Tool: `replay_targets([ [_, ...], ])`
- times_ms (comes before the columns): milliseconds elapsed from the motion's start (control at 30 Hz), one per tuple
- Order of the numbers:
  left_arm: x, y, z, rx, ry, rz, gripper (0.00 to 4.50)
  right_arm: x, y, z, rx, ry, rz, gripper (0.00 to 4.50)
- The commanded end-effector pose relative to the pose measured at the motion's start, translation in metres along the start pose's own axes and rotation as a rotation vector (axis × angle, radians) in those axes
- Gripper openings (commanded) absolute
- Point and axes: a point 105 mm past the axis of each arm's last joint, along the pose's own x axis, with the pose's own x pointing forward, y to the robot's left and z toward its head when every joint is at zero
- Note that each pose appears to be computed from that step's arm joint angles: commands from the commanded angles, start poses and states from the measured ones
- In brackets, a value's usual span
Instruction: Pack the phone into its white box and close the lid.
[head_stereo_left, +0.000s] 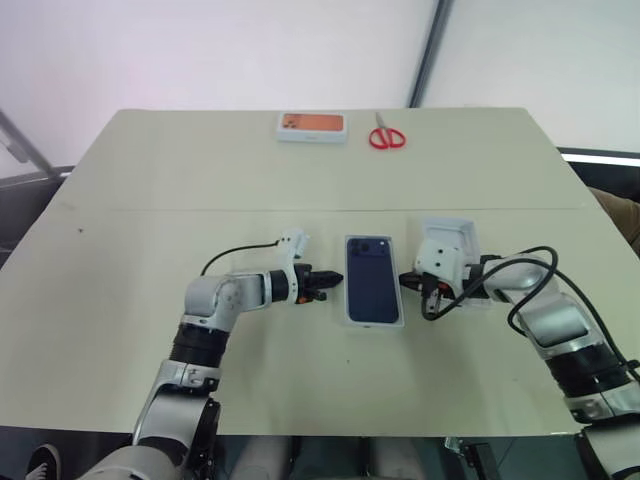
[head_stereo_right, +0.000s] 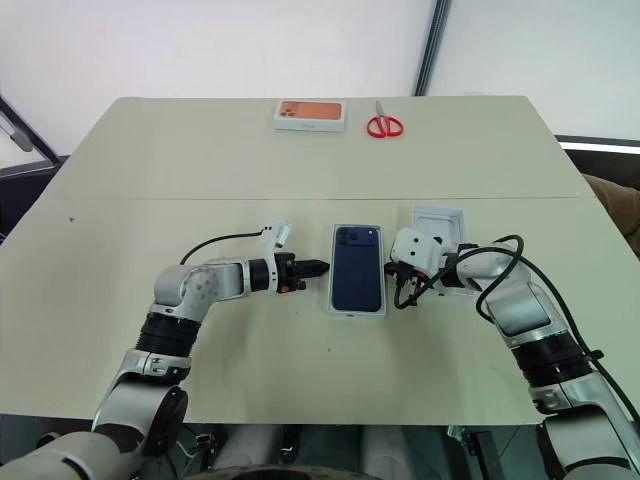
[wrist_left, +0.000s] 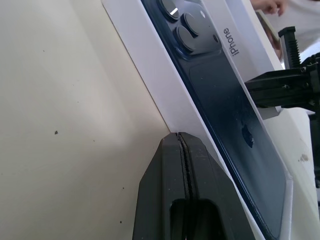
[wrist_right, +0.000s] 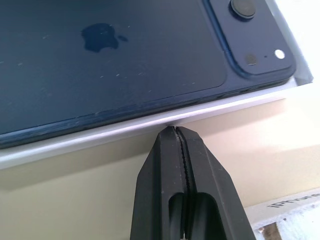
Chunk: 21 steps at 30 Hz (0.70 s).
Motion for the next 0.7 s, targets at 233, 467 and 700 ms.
replay_targets([
  [233, -0.037, 0.008, 0.014, 0.073, -0.048, 0.024, 0.03, -0.025, -0.003, -0.006, 0.015, 0.008, -0.04, 0.02],
  [467, -0.073, 0.014, 0.035, 0.19, -0.122, 0.046, 0.03, -0.034, 0.0, -0.009, 0.044, 0.01, -0.054, 0.02],
  [700, -0.101, 0.01, 0.05, 0.291, -0.191, 0.002, 0.86, -0.041, -0.013, 0.02, 0.269, -0.137, -0.121, 0.55],
])
